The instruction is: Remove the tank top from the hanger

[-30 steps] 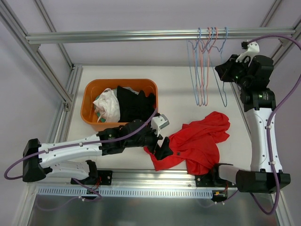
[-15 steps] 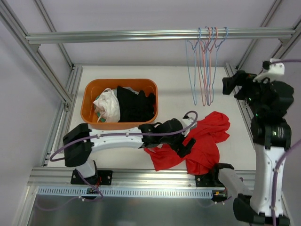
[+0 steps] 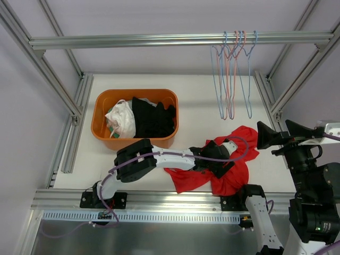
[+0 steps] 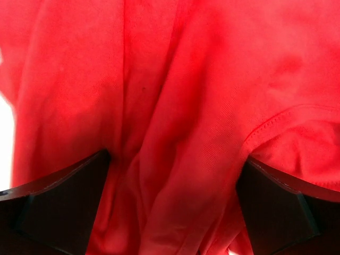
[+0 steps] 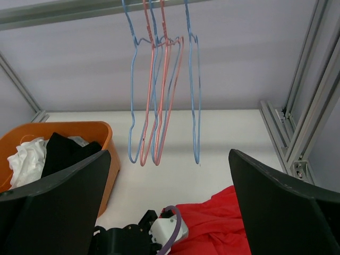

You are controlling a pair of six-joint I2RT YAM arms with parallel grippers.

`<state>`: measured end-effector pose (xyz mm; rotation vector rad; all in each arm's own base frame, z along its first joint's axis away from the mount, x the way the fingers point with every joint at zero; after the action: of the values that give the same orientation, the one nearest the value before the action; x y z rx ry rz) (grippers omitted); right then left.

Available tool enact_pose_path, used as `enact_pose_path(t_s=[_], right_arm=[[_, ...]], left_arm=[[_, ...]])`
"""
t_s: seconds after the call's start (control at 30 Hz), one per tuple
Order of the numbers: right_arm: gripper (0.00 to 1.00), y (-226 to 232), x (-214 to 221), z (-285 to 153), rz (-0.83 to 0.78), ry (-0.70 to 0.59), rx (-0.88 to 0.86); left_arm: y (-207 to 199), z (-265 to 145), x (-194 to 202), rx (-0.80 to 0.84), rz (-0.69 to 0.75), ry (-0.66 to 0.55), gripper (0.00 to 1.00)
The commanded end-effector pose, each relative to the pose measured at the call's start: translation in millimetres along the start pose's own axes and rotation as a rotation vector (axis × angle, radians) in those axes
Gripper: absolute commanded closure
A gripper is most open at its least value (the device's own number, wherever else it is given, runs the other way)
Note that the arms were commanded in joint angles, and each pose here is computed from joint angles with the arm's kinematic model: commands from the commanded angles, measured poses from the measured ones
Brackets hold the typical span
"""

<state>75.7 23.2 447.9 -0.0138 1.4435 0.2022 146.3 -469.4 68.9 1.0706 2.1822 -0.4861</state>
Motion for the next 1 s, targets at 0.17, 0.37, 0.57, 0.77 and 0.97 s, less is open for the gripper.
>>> enact_pose_path(t_s=[0.17,0.37,0.57,0.77,0.97], right_arm=[[0.0,7.5,-6.8,-24.5,-0.048,-0.061,-0.036],[0.01,6.6,-4.6,-27.0,-0.056,-0.066,-0.03],[0.0,5.8,2.9,-20.8,-0.031,-0.078,-0.034],[0.01,5.6,2.7,-17.5,-0.022,-0.085,-0.036],[0.0,5.1,3.3,-16.1,-0.022,-0.085,-0.034]], left_arm=[[0.2,9.5,54.1,-0.132,0.014,0.09,1.0],[29.7,-62.5,42.7,-0.261,-0.069,-0.024,1.0],[60.6,-172.5,-14.7,-0.358,-0.147,-0.314,1.0],[87.6,-264.1,-58.3,-0.435,-0.187,-0.51,1.0],[112.4,-344.6,-101.1,-0.555,-0.158,-0.651,1.0]])
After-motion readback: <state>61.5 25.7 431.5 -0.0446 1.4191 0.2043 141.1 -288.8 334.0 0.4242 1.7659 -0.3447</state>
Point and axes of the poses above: each gripper's point midway between its finger pads, its own z axis out along the fingers, its own y axis along the line the jaws close on, x = y × z, the point moved 6 cm from there along -z, back along the fingers, and after that the axes turned 1 degree about -z, right-handed, at the moved point
